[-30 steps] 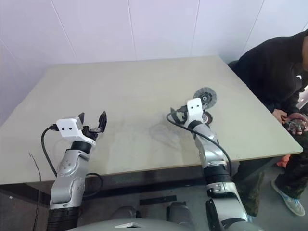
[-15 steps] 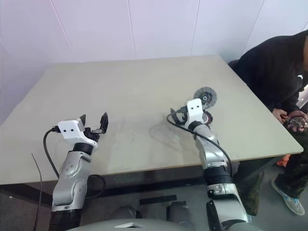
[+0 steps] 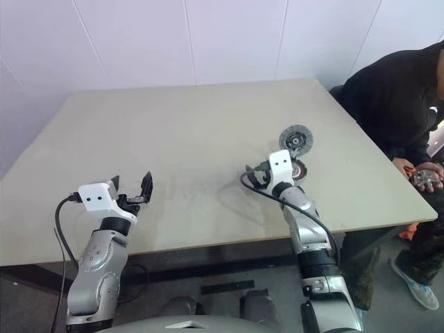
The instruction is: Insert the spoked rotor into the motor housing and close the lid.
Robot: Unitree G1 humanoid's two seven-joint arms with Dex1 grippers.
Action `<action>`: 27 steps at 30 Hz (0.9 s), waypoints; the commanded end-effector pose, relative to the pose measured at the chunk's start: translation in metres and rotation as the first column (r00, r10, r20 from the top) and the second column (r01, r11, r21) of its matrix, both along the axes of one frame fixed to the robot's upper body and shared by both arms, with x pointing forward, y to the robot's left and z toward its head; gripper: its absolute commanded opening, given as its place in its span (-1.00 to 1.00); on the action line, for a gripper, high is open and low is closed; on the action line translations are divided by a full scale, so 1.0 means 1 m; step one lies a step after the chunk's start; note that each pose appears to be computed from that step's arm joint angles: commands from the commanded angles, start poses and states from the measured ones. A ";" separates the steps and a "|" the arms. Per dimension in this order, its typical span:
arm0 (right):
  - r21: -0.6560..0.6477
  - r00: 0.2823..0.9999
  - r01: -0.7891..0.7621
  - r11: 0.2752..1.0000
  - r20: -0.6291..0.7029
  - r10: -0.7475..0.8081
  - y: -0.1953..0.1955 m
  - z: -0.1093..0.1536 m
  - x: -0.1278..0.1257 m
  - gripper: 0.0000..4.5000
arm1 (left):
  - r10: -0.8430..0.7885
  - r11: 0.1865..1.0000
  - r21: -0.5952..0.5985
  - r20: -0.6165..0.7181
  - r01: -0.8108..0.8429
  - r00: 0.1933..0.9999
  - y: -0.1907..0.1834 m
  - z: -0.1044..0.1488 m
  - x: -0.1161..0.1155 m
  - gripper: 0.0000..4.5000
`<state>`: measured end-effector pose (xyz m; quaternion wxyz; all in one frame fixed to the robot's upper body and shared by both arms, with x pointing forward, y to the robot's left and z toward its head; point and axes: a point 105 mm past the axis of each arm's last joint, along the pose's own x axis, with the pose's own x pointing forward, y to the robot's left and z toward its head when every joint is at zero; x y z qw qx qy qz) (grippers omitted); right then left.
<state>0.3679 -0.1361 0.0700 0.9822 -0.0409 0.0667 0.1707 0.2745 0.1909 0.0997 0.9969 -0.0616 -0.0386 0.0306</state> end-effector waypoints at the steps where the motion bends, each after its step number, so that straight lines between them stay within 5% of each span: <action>1: 0.013 0.997 -0.027 1.000 0.078 0.026 0.011 0.023 0.006 0.97 | 0.015 1.000 0.017 0.056 -0.016 0.998 0.006 0.018 -0.001 0.98; 27: 0.056 0.990 -0.012 0.998 0.139 0.004 0.019 0.033 0.028 0.97 | 0.000 0.998 0.064 0.127 -0.008 0.992 0.014 0.036 0.022 0.98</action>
